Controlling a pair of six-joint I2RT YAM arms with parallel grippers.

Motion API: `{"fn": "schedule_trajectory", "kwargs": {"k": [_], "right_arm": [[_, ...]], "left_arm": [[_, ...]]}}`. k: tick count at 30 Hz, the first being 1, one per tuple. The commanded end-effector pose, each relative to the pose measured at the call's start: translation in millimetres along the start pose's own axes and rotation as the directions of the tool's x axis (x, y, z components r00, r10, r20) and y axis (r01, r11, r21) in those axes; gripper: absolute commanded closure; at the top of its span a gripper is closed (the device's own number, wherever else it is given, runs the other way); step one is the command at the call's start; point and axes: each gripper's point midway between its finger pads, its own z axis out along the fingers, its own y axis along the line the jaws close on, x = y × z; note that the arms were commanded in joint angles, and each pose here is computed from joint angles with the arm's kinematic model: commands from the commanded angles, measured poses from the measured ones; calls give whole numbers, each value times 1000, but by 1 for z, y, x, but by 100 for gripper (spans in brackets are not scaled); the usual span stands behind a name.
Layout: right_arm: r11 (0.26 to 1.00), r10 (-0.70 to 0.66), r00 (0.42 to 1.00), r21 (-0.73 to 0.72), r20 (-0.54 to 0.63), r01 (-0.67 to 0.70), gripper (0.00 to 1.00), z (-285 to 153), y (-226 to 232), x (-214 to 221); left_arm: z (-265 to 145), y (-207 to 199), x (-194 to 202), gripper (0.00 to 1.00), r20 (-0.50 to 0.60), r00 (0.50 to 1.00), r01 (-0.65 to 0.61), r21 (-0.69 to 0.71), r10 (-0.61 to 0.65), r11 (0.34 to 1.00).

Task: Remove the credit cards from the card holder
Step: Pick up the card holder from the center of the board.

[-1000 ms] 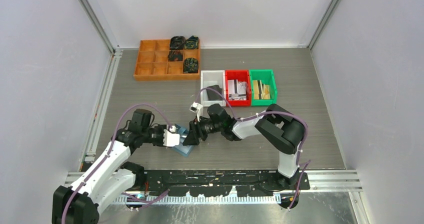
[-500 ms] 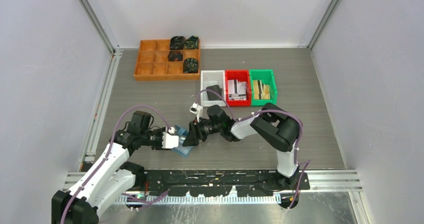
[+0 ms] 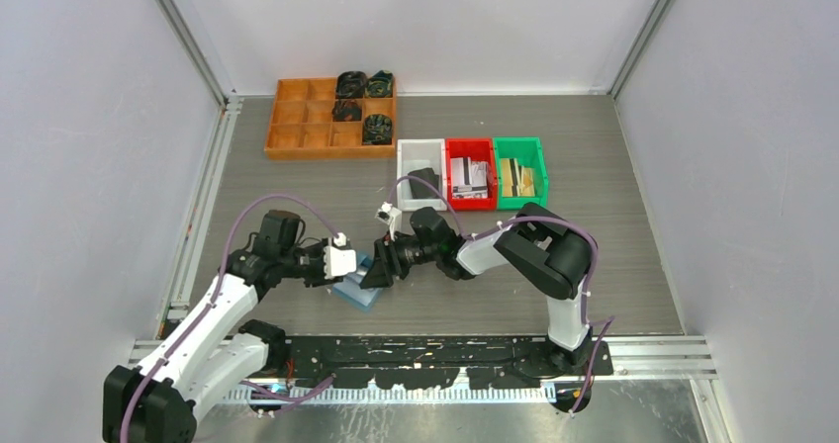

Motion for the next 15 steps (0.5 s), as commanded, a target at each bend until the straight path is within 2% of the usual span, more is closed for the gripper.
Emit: {"fn": "schedule_trajectory", "kwargs": {"k": [1, 7, 15], "right_arm": [[995, -48, 997, -83, 67, 54, 37, 2, 19, -28], [993, -27, 998, -112, 61, 34, 36, 4, 22, -30], [992, -9, 998, -126, 63, 17, 33, 2, 22, -34]], "left_arm": [[3, 9, 0, 60, 21, 996, -84, -62, 85, 995], [8, 27, 0, 60, 37, 989, -133, -171, 142, 976], [14, 19, 8, 60, 19, 991, -128, -144, 132, 981]]}}
